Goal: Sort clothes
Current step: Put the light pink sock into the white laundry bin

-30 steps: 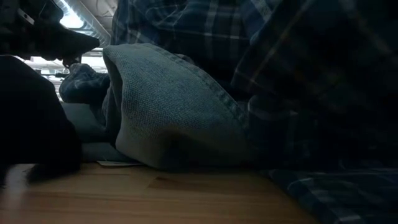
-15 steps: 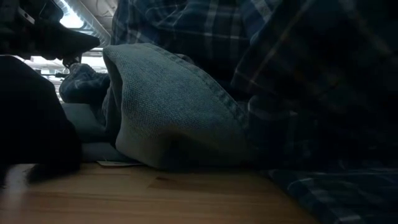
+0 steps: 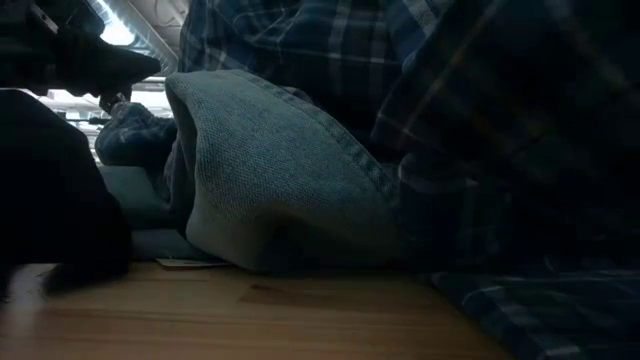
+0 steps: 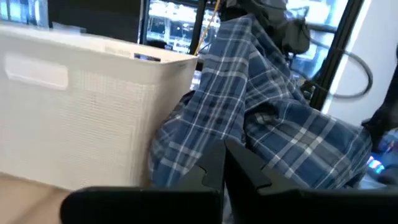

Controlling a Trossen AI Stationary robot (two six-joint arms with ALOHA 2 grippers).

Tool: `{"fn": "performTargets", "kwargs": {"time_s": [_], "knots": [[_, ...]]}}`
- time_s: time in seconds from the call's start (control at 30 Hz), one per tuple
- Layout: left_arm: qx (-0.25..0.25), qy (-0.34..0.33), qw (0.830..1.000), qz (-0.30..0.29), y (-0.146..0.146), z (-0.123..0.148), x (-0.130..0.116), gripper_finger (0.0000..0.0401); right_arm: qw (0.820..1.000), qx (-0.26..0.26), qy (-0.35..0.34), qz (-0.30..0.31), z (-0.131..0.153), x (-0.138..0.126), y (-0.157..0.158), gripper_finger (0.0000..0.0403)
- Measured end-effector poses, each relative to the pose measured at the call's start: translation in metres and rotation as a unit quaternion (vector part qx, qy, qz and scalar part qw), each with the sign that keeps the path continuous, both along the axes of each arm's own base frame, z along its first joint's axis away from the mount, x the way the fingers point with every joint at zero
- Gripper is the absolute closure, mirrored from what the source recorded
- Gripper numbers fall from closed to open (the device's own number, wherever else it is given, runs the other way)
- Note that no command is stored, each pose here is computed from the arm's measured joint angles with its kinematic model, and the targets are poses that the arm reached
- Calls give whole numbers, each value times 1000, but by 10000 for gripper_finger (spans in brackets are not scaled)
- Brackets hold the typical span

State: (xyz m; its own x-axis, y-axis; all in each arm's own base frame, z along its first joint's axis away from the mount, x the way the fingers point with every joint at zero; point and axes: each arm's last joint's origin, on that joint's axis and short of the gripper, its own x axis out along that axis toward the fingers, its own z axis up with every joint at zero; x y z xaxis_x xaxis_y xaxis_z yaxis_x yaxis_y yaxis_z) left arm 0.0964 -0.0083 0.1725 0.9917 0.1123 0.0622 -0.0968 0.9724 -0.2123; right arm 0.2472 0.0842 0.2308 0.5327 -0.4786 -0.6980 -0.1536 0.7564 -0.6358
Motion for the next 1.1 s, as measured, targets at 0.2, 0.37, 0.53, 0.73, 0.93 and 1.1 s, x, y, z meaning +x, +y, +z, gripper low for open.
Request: {"fn": "performTargets", "kwargs": {"time_s": [0.2, 0.37, 0.53, 0.73, 0.93, 1.1], "knots": [[-80, -8, 997, -6, 0, 0, 0, 400, 999, 21, -30, 37, -13, 5, 3, 188], [-88, -20, 996, -6, 0, 2, 0, 400, 996, 24, -70, 55, -9, 14, 7, 188], [-110, -116, 987, -16, 0, 20, -3, 400, 992, 29, -94, 81, -11, 25, 12, 188], [-109, -249, 962, -21, 3, 58, -18, 400, 991, 21, -85, 96, -23, 34, 16, 188], [-96, -295, 950, -15, 5, 92, -30, 400, 993, 16, -66, 95, -37, 39, 18, 188], [-90, -266, 960, -14, 3, 112, -19, 400, 994, 27, -72, 81, -39, 40, 19, 188]]}}
